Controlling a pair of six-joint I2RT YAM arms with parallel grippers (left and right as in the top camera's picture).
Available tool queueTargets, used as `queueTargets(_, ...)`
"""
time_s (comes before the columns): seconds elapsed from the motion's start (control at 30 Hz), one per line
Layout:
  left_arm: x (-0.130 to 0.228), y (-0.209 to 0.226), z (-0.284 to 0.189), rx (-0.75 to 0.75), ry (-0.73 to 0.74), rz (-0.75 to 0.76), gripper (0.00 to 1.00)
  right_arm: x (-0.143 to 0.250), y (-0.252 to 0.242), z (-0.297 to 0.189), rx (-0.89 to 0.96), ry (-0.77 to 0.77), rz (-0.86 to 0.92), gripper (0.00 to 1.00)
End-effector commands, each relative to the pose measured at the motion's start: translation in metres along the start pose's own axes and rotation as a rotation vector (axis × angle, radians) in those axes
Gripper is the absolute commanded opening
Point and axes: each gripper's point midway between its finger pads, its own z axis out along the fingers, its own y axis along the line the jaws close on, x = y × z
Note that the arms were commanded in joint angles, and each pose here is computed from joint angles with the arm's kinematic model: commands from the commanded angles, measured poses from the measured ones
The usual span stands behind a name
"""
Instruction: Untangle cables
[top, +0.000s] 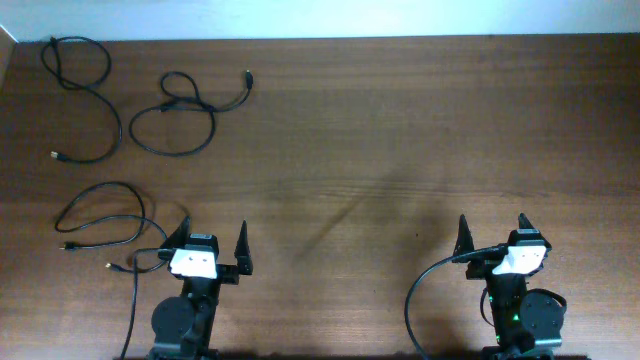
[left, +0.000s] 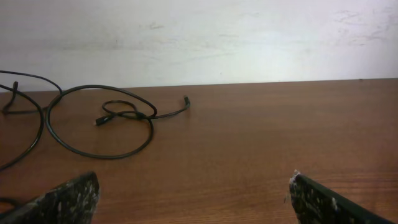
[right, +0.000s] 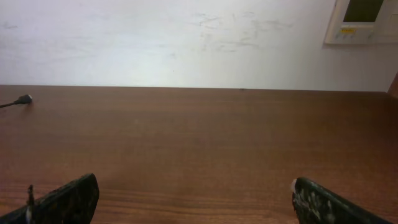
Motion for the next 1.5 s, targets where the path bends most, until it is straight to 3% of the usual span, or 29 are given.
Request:
queueTargets(0.0,0.0019,-0.0029,0.0002,0.015,0.000,0.019,0.99,0.0024,-0.0033,-0.0001,0.018,0.001,0.032,0.99)
queueTargets(0.47,0.0019,-0.0029,0.0002,0.015,0.000,0.019,0.99,0.0024,-0.0044,-0.0001,0.024,0.001,0.048,0.98)
queueTargets(0.63,0.0019,-0.0029,0.0002,0.015,0.000,0.019,0.99,0.0029,-0.0026,-0.0001,0.013,0.004,-0.065,0.99)
queueTargets(1.47,0.0019,-0.0029,0.0002,0.015,0.000,0.019,0.99,0.0023,-0.0023,-0.0001,0.012,0.002,-0.050,0.99)
